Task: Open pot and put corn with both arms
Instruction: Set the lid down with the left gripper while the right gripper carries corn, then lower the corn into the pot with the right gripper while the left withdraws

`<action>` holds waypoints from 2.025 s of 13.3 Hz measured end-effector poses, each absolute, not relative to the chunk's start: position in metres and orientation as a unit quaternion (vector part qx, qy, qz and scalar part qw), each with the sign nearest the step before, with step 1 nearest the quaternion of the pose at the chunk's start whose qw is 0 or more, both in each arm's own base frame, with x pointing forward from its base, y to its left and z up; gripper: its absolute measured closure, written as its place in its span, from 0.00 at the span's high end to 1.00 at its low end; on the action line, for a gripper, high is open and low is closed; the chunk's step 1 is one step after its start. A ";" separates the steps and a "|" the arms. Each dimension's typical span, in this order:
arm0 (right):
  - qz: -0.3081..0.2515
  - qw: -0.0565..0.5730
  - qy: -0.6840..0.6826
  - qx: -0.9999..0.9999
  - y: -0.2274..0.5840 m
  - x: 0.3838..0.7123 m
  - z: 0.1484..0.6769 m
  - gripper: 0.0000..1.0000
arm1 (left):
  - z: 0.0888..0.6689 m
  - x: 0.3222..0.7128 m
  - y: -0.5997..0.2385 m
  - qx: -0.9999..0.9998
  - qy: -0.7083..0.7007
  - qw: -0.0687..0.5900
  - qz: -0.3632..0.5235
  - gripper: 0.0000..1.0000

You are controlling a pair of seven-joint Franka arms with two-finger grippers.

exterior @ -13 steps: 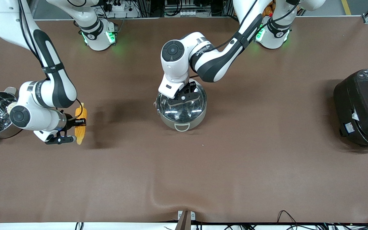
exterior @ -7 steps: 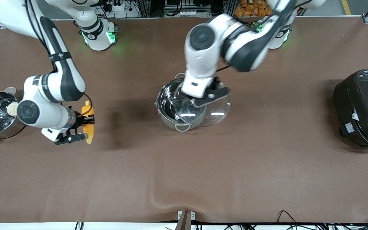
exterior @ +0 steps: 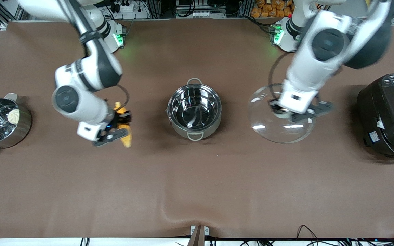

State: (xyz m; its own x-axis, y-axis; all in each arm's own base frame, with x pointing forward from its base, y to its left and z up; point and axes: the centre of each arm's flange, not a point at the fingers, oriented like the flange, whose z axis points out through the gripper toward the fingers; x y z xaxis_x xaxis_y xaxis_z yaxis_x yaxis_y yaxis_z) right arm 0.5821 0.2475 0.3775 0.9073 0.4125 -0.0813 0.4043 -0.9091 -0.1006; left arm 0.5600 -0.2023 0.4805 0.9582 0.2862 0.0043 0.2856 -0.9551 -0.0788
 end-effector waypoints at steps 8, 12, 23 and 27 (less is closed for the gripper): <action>0.007 -0.026 -0.357 -0.934 0.434 0.534 0.369 0.35 | 0.309 0.515 -0.097 -0.994 -0.111 0.020 0.017 0.50; 0.014 -0.059 -0.383 -0.922 0.486 0.518 0.345 0.35 | 0.243 0.496 -0.099 -0.994 -0.105 0.013 0.040 0.50; 0.014 -0.085 -0.386 -0.919 0.527 0.486 0.328 0.35 | 0.229 0.503 -0.082 -0.993 -0.118 0.000 0.016 0.85; 0.017 -0.088 -0.376 -0.922 0.530 0.483 0.320 0.35 | 0.324 0.544 -0.079 -0.992 -0.124 0.005 -0.027 1.00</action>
